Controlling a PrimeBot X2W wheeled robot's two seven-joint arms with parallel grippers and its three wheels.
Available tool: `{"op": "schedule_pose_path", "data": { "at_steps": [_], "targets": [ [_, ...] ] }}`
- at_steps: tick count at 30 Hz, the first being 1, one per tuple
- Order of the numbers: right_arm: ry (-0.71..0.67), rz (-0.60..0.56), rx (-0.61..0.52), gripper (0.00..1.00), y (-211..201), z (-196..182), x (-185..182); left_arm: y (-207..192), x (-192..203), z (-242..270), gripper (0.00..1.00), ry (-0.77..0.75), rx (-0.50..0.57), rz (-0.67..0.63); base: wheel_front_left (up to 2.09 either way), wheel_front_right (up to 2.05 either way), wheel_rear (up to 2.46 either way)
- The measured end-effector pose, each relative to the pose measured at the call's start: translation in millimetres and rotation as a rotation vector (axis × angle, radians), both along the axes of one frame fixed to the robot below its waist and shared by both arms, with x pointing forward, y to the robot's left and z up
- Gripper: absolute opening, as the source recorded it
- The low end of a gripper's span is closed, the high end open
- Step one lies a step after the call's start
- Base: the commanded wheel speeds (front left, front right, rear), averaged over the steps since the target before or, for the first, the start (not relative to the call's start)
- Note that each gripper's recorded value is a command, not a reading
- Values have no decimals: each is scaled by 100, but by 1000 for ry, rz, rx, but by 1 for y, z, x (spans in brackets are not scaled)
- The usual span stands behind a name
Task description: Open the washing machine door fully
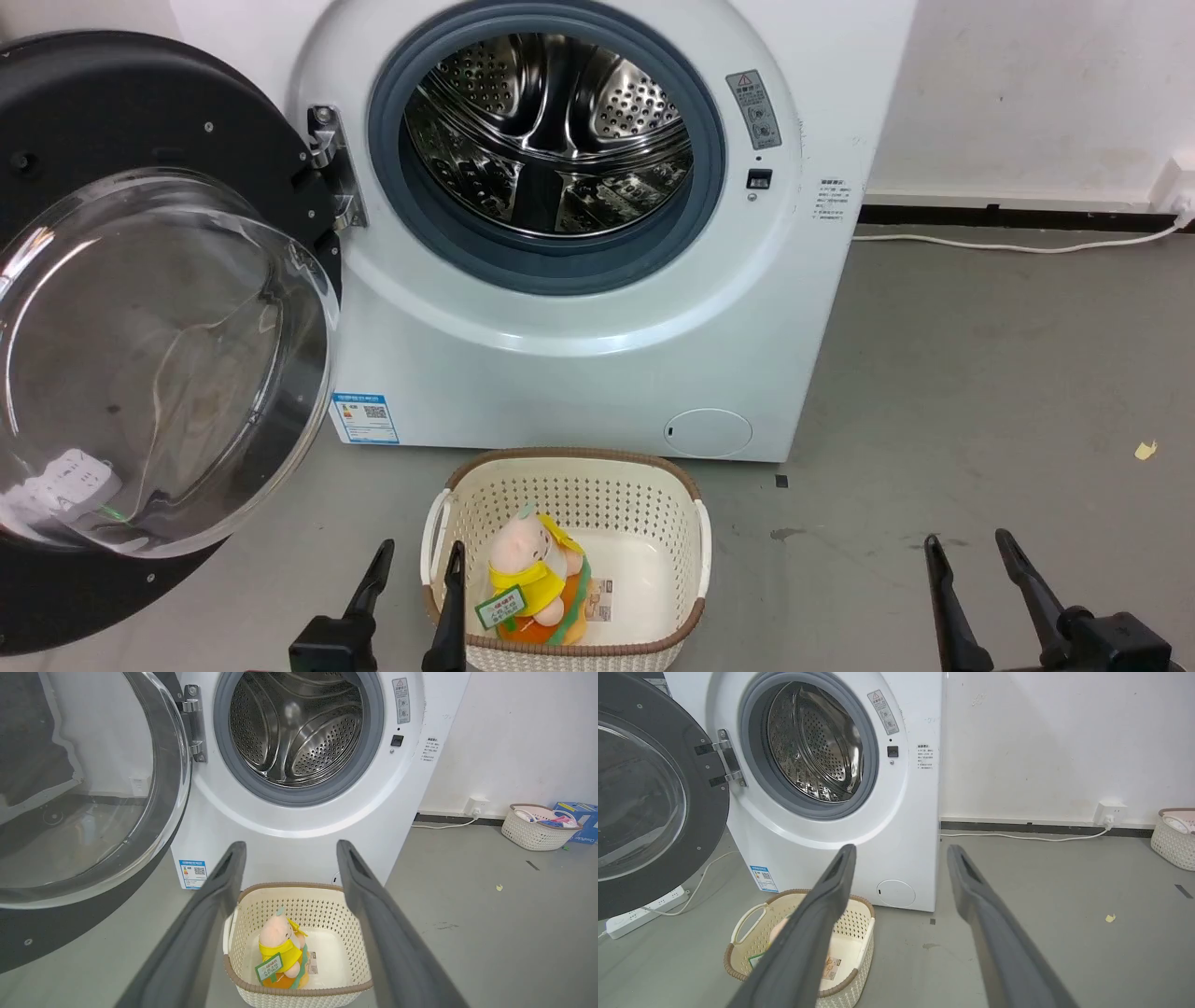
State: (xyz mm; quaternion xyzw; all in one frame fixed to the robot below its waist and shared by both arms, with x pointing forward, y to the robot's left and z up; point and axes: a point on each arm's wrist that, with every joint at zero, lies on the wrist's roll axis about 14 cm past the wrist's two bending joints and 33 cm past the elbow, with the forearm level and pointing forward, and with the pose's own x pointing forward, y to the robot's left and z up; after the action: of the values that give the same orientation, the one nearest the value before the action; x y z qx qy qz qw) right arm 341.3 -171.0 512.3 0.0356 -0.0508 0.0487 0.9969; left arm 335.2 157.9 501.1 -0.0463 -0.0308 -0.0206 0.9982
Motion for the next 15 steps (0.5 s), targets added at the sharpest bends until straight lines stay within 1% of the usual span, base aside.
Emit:
{"op": "schedule_pose_path", "data": {
  "at_steps": [15],
  "targets": [
    [1,-1,6,100,0,0,-1,0,1,0,100,-1,2,2,0,0,0]
  ]
}}
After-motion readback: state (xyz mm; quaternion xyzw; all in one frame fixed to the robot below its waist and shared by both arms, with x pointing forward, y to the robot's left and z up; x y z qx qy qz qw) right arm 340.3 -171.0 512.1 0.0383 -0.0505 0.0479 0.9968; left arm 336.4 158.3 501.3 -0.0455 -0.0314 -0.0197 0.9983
